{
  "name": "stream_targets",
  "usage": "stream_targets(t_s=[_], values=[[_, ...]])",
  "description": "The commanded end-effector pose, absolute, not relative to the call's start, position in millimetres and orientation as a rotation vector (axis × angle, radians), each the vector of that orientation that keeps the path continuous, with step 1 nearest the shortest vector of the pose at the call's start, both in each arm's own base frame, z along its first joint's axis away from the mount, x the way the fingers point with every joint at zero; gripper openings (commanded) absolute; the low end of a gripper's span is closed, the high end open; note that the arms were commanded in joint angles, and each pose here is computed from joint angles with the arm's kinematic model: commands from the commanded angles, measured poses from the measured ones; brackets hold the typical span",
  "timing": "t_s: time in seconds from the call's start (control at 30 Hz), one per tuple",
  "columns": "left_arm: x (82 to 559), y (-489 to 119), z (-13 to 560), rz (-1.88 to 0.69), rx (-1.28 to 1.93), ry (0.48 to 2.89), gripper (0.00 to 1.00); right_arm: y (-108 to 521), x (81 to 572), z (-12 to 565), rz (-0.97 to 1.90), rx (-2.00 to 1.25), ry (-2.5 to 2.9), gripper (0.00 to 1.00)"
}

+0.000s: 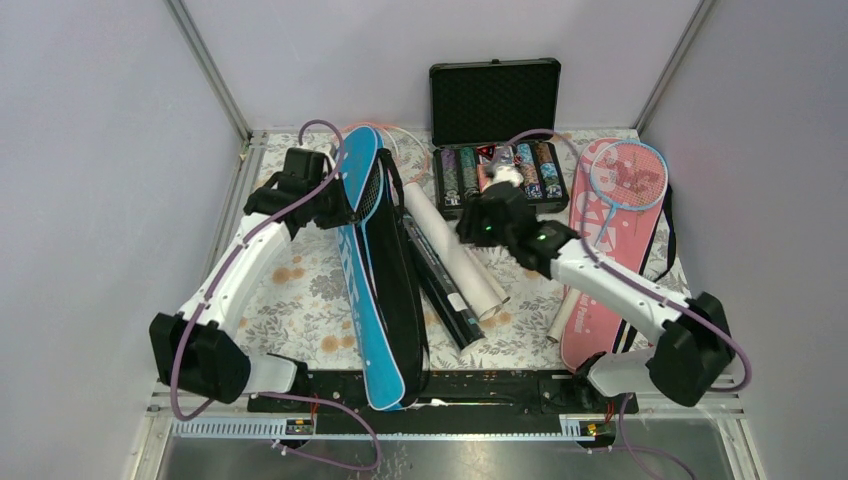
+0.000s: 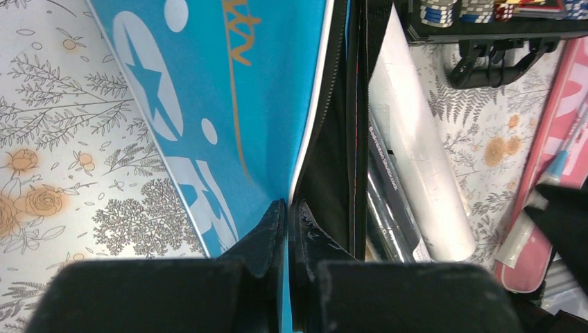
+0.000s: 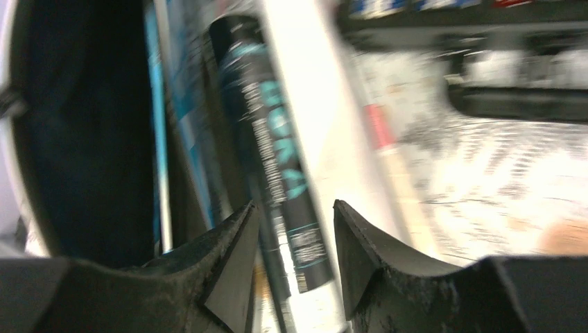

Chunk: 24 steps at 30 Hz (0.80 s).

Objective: Pack up the badminton gear
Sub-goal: Pick up the racket from the racket bag.

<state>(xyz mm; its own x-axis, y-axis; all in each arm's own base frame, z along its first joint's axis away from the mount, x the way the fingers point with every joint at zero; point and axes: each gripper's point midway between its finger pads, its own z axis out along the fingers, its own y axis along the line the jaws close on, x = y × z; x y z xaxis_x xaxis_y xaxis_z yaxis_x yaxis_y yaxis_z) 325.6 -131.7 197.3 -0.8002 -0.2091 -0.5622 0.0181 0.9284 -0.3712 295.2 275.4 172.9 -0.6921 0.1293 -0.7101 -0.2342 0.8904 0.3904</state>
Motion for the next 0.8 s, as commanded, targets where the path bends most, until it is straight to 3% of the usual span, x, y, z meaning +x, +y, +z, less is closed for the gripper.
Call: stream_targets(t_s=[0.0, 0.17, 0.43, 0.77], values=[[329.6, -129.6, 242.0, -0.56, -0.176, 2.272, 0.0, 172.4, 323.8, 177.2, 0.261, 0.095, 2.274, 0.51], [320.3, -109.7, 247.3, -0.522, -0.232, 2.225, 0.0, 60.9, 334.6, 147.4, -0.044, 0.514, 2.326, 0.51], [310.1, -105.6, 237.9, -0.559, -0.242, 2.208, 0.0, -48.1, 351.3, 98.1, -0.192, 0.899, 2.4, 0.52], [308.9, -86.6, 221.1, -0.446, -0.264, 2.218, 0.0, -78.7, 371.3, 48.4, -0.164, 1.098, 2.524, 0.52]])
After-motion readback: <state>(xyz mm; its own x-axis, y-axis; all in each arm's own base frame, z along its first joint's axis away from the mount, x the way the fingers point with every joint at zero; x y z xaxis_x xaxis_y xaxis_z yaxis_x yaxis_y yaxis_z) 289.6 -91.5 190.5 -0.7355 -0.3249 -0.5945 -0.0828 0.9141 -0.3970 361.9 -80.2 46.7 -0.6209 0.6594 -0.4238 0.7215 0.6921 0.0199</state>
